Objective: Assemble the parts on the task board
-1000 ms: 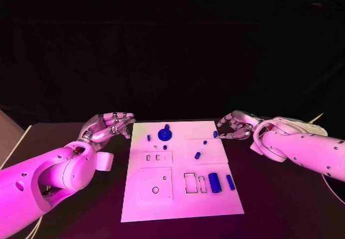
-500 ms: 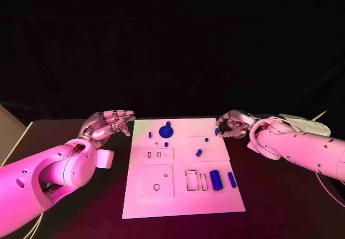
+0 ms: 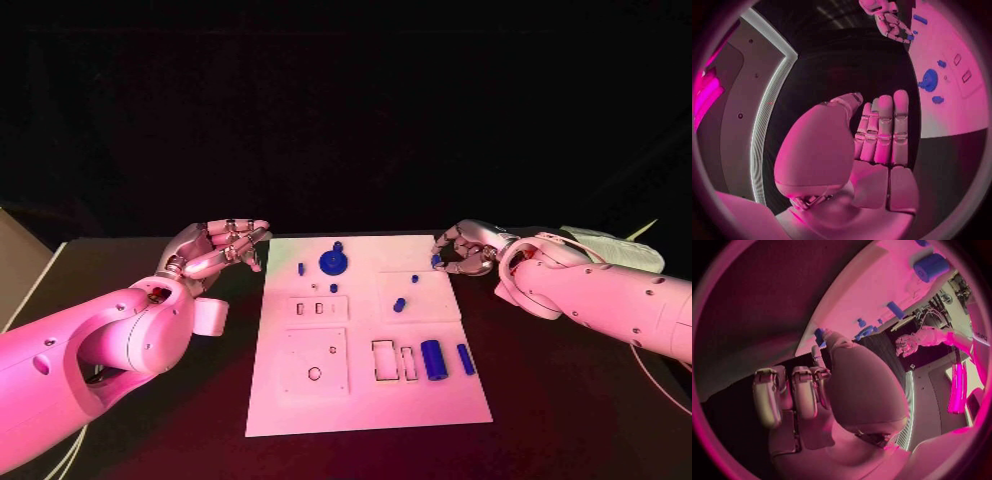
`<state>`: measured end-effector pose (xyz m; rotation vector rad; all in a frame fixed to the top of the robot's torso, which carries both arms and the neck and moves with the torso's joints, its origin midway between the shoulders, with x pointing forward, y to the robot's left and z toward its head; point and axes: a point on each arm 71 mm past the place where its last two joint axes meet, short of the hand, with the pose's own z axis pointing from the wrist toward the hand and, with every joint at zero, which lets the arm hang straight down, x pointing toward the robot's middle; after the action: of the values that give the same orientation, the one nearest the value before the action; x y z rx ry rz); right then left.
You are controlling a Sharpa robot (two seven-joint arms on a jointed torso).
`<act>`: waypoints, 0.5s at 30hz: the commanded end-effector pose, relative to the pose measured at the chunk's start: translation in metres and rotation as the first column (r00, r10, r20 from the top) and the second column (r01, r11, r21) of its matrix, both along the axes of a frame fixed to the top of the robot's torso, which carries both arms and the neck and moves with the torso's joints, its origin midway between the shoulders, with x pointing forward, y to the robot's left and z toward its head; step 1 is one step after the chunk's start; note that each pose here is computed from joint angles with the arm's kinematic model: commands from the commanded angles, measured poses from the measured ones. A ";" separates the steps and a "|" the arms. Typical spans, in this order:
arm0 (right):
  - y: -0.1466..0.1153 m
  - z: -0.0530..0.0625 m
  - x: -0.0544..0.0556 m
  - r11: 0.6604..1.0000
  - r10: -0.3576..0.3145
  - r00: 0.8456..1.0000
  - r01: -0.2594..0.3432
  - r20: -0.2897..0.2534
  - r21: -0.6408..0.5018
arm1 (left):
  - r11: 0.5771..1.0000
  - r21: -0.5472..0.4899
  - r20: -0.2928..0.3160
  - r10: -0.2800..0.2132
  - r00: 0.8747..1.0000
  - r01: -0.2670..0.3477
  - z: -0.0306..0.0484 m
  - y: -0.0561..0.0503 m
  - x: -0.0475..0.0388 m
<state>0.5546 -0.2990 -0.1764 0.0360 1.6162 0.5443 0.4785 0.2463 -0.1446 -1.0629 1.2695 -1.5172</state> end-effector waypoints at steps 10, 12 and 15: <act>0.003 -0.003 0.000 0.999 0.022 0.999 -0.023 -0.026 -0.023 | 1.000 -0.003 0.009 -0.013 1.000 0.013 0.0011 -0.001 -0.0004; 0.003 -0.003 0.000 0.999 0.022 0.999 -0.022 -0.023 -0.024 | 1.000 -0.003 0.009 -0.013 1.000 0.013 0.0011 0.000 -0.0004; 0.003 -0.002 0.000 1.000 0.017 1.000 -0.018 -0.014 -0.024 | 1.000 -0.003 0.009 -0.013 1.000 0.013 0.0011 0.000 -0.0004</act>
<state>0.5554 -0.2970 -0.1767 0.0265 1.6256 0.5432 0.4785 0.2476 -0.1446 -1.0636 1.2690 -1.5138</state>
